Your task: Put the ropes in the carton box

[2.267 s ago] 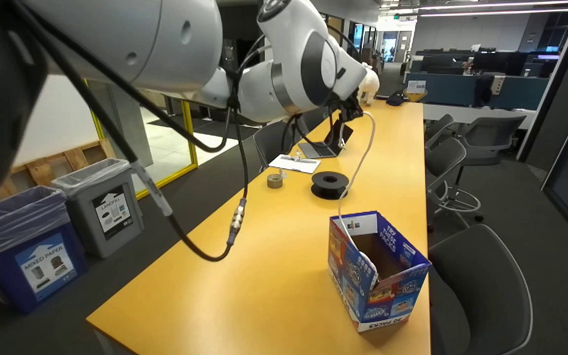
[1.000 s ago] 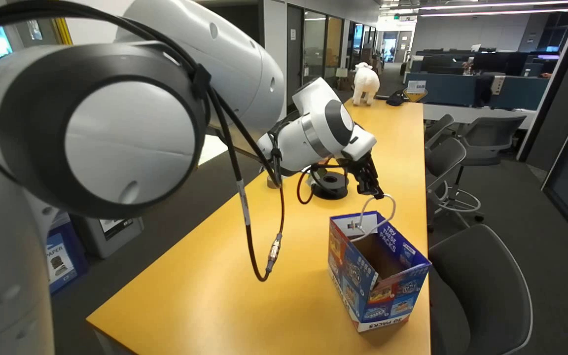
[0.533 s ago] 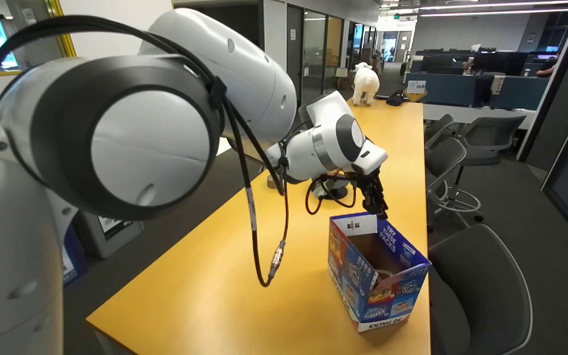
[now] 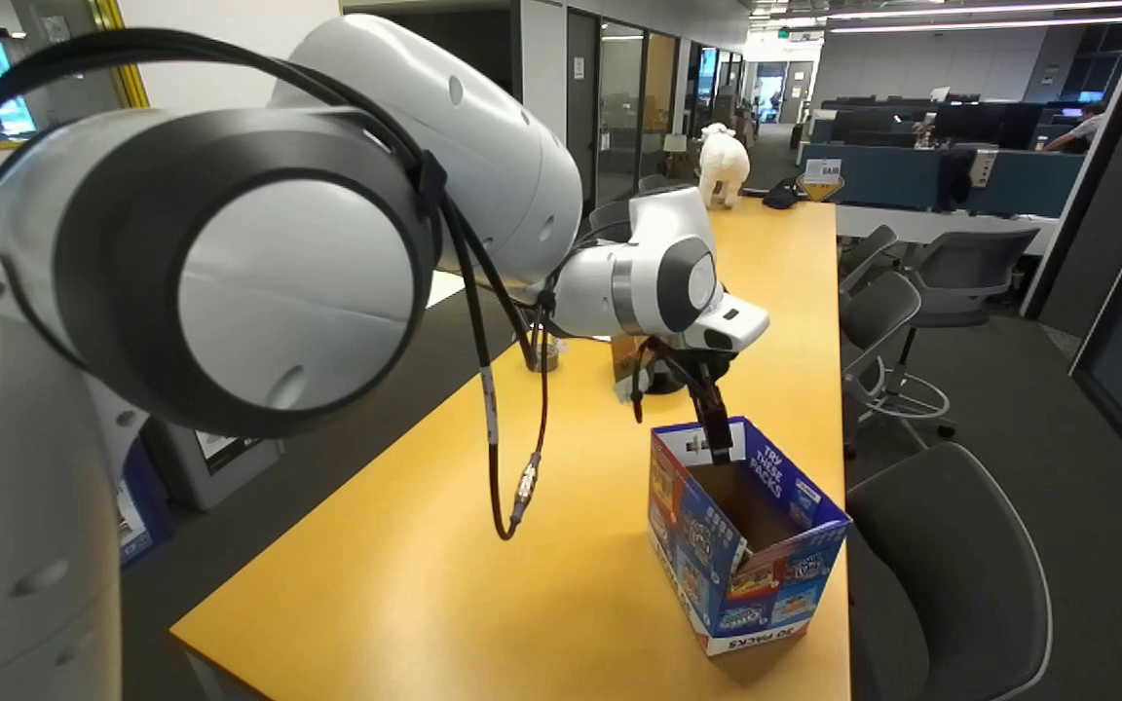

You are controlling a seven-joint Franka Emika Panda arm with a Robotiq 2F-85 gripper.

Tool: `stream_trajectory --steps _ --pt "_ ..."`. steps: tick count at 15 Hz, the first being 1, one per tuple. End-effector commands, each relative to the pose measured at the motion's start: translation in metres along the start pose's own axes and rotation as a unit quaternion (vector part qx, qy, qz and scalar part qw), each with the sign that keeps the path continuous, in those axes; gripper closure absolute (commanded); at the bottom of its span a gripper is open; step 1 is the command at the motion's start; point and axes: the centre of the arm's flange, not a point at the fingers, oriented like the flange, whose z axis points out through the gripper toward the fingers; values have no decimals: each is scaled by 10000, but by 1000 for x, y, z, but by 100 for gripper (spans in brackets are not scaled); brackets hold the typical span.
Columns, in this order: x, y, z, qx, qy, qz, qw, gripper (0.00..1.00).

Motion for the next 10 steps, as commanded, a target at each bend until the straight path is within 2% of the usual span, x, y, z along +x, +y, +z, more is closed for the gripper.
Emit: stream_trajectory --steps 1,5,7,10 --pt "-1 24 -25 73 -620 -789 9949 0" --pt "-5 53 -43 130 -1287 -1701 9769 0" --pt "-13 81 -61 148 -1529 -2205 9632 0" --pt "-38 127 -77 152 -1755 -2986 9380 0"
